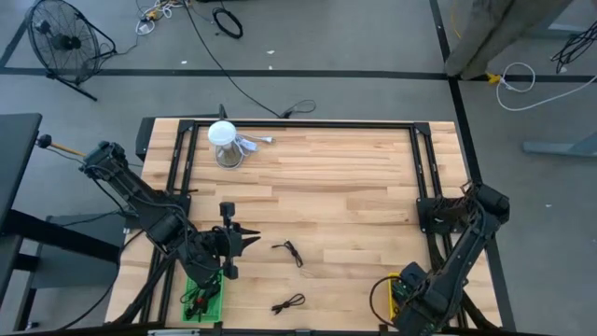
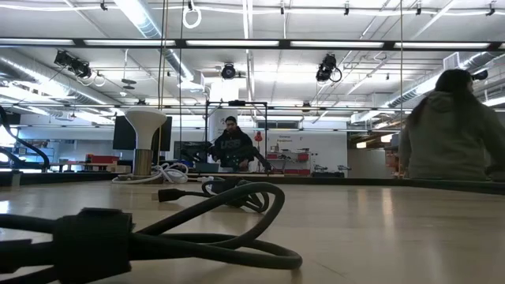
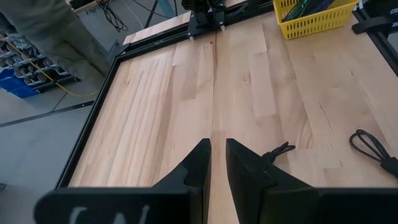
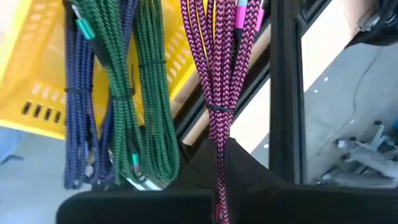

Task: Pick & Place USB Port
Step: Put the black pink charger cable into the yellow bin

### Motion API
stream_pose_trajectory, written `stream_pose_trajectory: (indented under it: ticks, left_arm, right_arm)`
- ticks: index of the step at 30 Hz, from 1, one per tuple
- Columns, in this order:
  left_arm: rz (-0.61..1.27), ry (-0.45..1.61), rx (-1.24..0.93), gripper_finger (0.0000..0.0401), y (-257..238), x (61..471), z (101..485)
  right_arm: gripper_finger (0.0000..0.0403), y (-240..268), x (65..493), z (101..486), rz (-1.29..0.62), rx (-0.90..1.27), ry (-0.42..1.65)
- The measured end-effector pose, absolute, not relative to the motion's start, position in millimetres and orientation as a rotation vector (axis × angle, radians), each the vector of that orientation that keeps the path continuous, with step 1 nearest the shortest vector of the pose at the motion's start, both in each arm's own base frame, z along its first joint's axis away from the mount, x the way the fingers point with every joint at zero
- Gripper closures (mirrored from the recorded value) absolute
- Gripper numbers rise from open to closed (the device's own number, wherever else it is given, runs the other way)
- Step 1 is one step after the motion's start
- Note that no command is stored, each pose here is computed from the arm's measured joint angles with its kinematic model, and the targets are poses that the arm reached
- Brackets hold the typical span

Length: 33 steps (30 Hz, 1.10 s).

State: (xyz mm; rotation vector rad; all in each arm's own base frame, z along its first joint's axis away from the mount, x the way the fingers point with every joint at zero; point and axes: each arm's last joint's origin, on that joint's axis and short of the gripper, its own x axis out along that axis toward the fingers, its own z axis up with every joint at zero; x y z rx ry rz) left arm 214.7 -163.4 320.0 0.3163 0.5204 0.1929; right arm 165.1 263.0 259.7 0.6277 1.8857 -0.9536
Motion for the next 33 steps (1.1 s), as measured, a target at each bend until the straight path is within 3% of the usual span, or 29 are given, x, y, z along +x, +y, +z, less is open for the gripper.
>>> stream_pose_trajectory:
  ticks: [10,27,33]
  left_arm:
    - [0.193,0.521,0.316,0.0348,-163,215,320]
    - [0.193,0.520,0.315,0.0348,-163,215,320]
    - [0.193,0.520,0.316,0.0348,-163,215,320]
  right_arm:
    - [0.0402,267,168,258,-0.892,0.651,1.871]
    - [0.0403,271,169,218,-0.741,0.688,1.920]
    - [0.0362,270,169,217,-0.710,0.664,1.913]
